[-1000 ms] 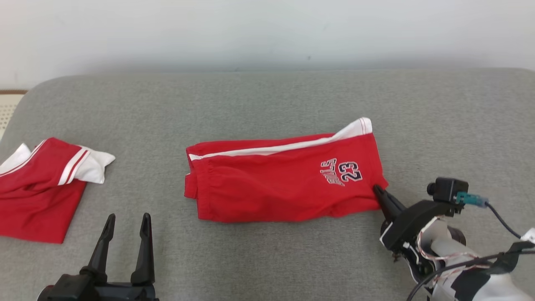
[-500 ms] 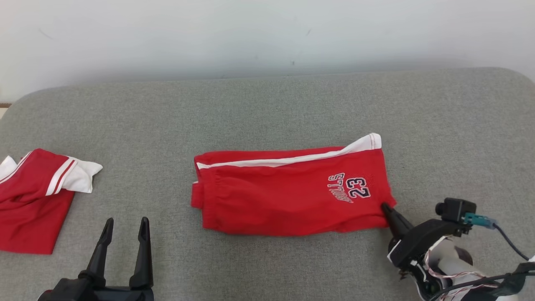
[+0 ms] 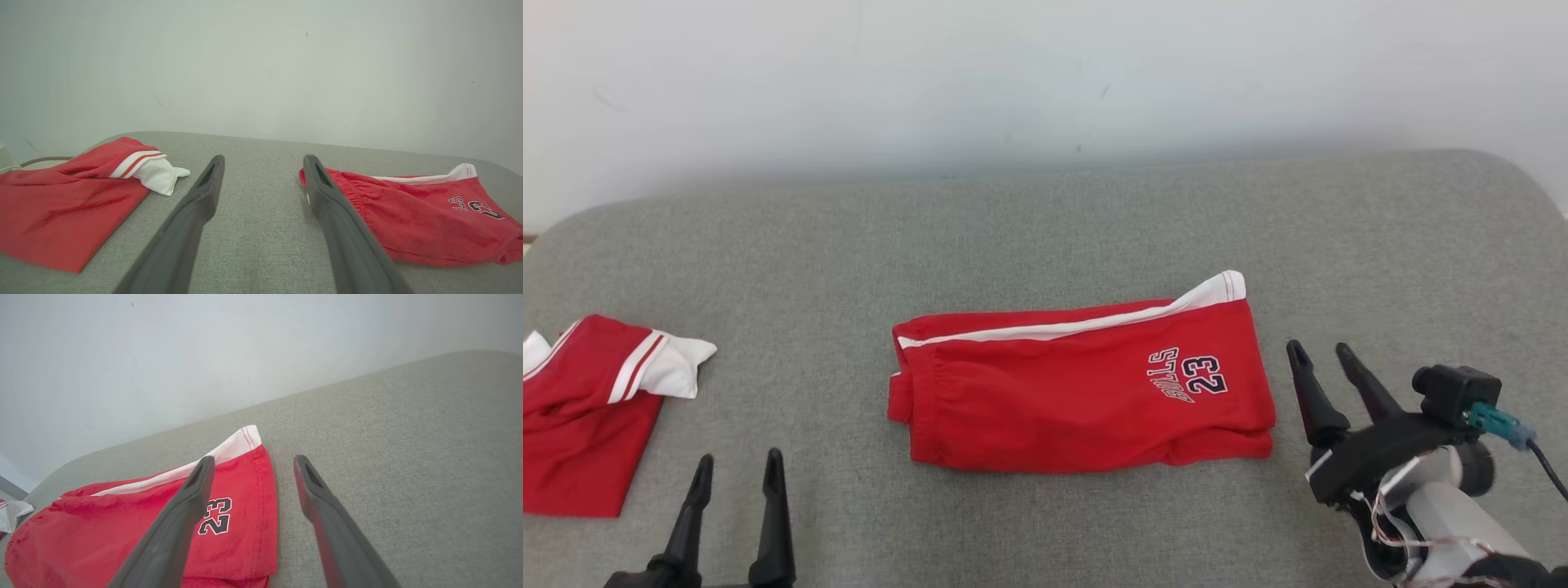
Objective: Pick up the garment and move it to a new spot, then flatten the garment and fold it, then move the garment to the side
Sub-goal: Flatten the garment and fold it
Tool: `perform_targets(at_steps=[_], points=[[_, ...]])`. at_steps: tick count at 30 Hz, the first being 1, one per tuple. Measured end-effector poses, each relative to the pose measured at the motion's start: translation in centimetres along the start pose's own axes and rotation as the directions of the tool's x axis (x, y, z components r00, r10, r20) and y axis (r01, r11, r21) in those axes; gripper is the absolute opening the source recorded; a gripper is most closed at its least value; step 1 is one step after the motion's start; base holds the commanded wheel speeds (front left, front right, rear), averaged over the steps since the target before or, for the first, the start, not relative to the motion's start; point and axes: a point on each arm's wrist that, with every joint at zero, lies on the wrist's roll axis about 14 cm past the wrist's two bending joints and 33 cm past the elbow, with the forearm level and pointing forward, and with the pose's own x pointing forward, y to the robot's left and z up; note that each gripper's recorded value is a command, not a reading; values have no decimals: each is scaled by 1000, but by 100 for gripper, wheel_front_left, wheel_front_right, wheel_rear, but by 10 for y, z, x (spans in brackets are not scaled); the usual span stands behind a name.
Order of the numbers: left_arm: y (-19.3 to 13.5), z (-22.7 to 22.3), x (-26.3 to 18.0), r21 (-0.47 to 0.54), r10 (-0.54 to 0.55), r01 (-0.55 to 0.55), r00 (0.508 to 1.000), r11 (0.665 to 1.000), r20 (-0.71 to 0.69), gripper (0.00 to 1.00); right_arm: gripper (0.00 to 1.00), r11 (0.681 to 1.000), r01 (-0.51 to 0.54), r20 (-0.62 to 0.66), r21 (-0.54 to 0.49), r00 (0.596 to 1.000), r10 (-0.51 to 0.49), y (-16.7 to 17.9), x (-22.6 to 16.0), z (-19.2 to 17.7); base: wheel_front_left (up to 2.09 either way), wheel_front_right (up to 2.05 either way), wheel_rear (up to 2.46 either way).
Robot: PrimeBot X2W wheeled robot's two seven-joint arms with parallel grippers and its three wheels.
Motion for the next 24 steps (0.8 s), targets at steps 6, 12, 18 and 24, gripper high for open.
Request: perform_targets(at_steps=[6, 12, 18, 24], points=[[7, 4, -8, 20, 17, -17, 1000, 1000, 3, 100, 100, 997, 24, 87, -70, 996, -18, 10, -23, 8, 0, 0, 0], [14, 6, -18, 31, 32, -32, 999, 999, 2, 100, 100, 992, 71, 166, -103, 985, -53, 10, -46, 22, 0, 0, 0], [19, 9, -25, 38, 44, -44, 999, 998, 5, 100, 100, 990, 104, 234, -96, 969, -79, 11, -64, 35, 0, 0, 0], [25, 10, -33, 50, 60, -60, 998, 997, 3, 100, 100, 991, 91, 253, -101, 965, -63, 19, -73, 38, 0, 0, 0]])
